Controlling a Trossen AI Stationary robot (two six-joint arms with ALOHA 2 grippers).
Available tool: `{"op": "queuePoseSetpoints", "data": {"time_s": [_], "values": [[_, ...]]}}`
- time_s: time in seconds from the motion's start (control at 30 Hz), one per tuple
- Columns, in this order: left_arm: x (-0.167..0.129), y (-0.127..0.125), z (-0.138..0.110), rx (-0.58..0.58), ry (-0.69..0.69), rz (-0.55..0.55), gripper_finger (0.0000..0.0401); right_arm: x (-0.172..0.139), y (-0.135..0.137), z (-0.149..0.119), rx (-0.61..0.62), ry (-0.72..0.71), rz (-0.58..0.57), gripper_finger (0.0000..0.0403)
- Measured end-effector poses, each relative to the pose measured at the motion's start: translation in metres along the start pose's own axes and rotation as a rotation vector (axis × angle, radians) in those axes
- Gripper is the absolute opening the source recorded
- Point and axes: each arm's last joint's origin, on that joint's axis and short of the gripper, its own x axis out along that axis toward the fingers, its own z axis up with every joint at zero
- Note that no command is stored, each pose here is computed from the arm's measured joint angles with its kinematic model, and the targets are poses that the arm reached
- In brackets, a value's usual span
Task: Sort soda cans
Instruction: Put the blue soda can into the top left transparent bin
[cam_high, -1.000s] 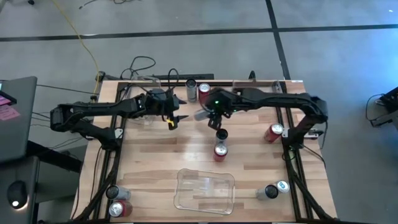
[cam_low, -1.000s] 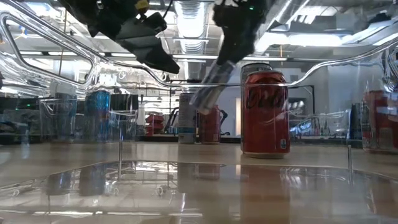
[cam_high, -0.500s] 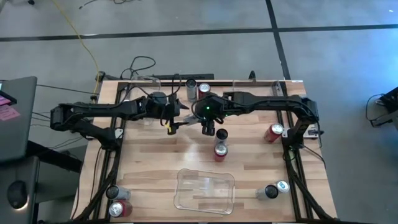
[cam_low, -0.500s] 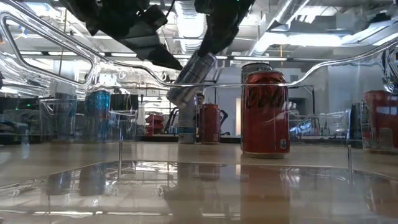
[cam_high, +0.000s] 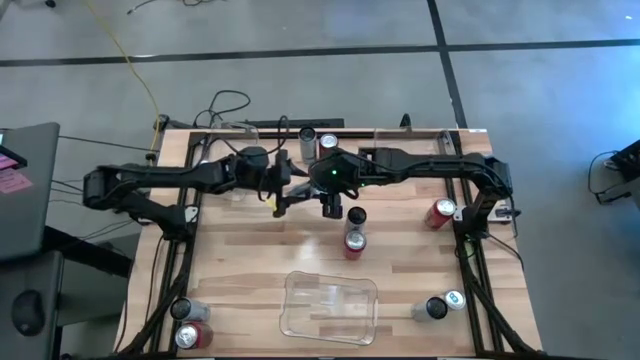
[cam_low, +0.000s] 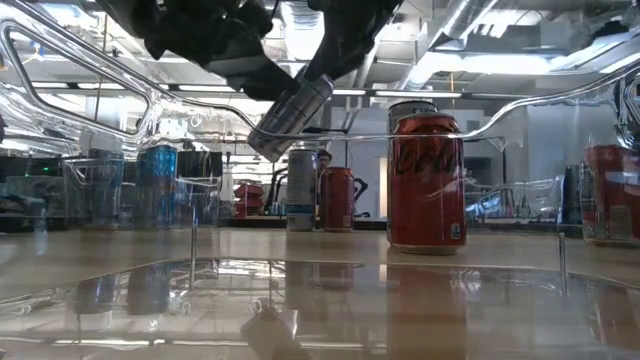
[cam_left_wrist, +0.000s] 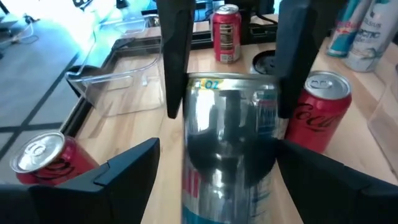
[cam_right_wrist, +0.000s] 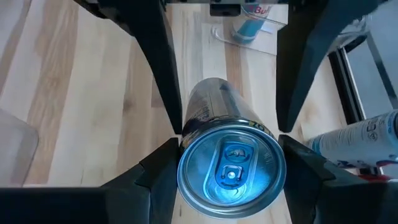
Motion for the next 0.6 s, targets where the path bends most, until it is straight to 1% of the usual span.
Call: {"op": "queuePoseSetpoints", "data": {"time_s": [0.13, 0.27, 0.47, 0.6], "values": [[0.016, 0.003, -0.001, -0.050, 0.049, -0.010, 0.0312, 0.000, 0.000, 0.002, -0.006, -0.021, -0.003, 0.0223], [0.030, 0.006, 0.002, -0.030, 0.076, -0.019, 0.0299, 0.000, 0.000, 0.001, -0.008, -0.006, -0.001, 0.0223], [0.033, 0.008, 0.014, -0.009, 0.091, -0.045, 0.0282, 0.003, 0.000, -0.003, -0.010, 0.035, 0.003, 0.0223], [0.032, 0.009, 0.018, -0.013, 0.106, -0.050, 0.0262, 0.004, 0.000, -0.004, -0.009, 0.039, 0.002, 0.0223]]}}
